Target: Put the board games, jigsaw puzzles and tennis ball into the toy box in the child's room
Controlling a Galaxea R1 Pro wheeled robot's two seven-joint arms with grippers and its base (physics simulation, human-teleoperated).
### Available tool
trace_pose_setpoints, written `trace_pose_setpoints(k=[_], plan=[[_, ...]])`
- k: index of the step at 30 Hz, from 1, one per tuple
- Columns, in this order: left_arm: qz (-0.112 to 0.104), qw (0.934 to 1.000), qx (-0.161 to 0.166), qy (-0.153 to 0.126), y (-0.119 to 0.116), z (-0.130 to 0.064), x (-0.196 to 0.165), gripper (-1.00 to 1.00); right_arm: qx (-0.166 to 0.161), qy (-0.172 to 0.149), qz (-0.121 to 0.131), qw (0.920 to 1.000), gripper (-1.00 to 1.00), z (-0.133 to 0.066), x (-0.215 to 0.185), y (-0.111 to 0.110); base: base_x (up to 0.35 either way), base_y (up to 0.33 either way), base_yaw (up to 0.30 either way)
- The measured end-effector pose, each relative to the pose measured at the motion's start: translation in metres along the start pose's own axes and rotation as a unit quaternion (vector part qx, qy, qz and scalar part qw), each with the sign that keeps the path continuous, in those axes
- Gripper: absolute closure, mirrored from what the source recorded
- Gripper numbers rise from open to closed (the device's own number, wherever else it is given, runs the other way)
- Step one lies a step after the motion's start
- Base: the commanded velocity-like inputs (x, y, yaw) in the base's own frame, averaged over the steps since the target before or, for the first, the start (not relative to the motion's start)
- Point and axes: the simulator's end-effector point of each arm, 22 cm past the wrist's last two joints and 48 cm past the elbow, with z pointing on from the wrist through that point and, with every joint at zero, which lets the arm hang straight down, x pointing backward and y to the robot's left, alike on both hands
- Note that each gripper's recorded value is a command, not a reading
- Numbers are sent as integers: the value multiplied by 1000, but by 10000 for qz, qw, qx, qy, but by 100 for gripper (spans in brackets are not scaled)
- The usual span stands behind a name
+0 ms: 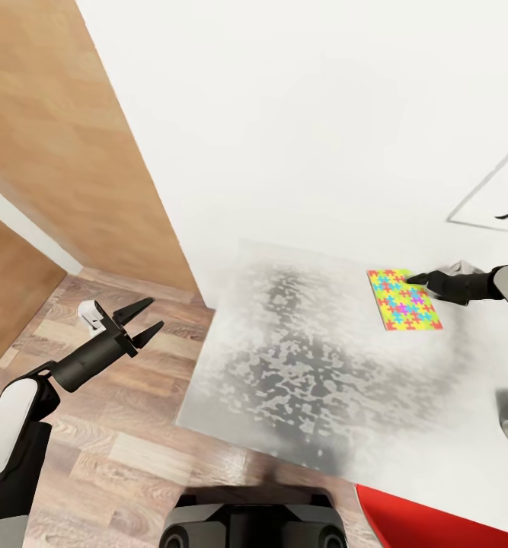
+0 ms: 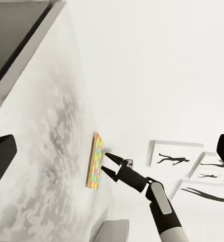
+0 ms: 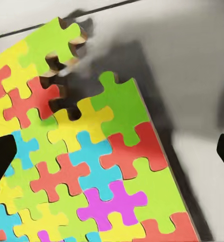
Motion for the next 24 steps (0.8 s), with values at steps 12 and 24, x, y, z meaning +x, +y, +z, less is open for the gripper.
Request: trace_pose_setpoints(k=[12, 24], plan=[[-1, 10000, 1, -4, 0, 0, 0, -100, -28, 8, 18, 10000, -100, 0, 1, 2, 0, 0, 249], [-3, 10000, -1, -6, 0, 0, 0, -100, -36, 6, 23, 10000, -100, 0, 0, 2, 0, 0, 273]])
